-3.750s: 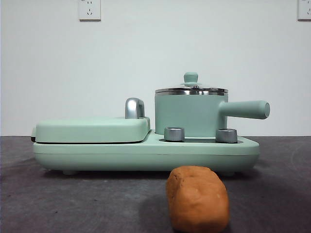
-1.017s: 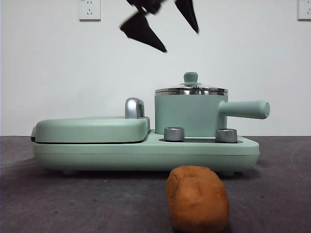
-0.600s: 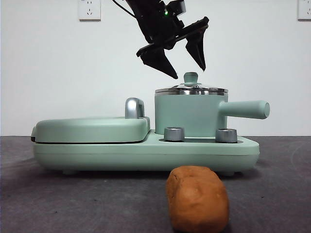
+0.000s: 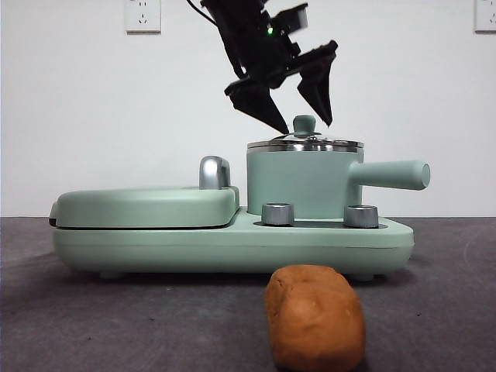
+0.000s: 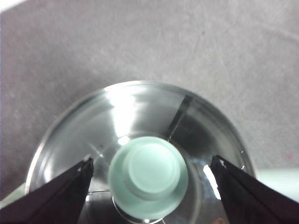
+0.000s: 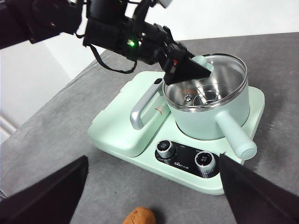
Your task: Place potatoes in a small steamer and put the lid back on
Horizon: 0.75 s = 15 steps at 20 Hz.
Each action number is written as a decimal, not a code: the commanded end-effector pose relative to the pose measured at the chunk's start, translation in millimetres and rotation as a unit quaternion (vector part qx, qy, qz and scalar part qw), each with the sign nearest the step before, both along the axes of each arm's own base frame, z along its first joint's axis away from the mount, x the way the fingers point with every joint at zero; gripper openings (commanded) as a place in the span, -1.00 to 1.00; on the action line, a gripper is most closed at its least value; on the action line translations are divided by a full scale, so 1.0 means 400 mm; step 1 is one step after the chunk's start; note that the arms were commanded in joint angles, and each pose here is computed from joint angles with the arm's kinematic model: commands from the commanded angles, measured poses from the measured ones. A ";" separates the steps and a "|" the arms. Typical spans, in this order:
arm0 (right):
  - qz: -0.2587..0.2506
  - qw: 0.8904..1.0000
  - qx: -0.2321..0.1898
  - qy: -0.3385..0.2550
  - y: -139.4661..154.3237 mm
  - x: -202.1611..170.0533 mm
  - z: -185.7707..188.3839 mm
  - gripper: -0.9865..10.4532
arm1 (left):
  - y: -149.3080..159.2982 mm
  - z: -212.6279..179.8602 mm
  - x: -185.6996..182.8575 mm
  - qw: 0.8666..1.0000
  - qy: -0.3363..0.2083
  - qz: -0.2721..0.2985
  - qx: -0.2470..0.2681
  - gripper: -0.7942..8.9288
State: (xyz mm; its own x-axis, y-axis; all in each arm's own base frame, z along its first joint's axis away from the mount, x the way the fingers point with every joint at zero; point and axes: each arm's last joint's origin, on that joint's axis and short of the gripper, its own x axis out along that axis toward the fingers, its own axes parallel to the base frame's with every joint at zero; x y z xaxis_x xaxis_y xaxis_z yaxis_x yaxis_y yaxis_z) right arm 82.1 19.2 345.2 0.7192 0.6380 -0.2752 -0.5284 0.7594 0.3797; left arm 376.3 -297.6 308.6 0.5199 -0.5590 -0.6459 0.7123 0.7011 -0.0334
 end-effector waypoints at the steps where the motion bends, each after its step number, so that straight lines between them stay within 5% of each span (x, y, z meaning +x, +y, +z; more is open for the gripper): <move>1: 0.001 1.000 0.000 -0.010 0.000 -0.002 0.013 -0.05 | -0.027 -0.016 0.009 1.000 -0.008 -0.009 0.000 -0.02; 3: 0.001 1.000 0.000 -0.010 0.000 -0.002 0.013 -0.05 | -0.028 -0.019 0.011 1.000 -0.008 -0.009 0.000 -0.03; 9: 0.001 1.000 0.000 -0.010 0.000 -0.002 0.013 -0.05 | -0.029 -0.020 0.011 1.000 -0.008 -0.009 -0.001 -0.74; 15: 0.001 1.000 -0.001 0.013 0.000 -0.003 0.004 -0.05 | -0.020 0.027 0.000 1.000 -0.001 -0.008 0.003 -0.79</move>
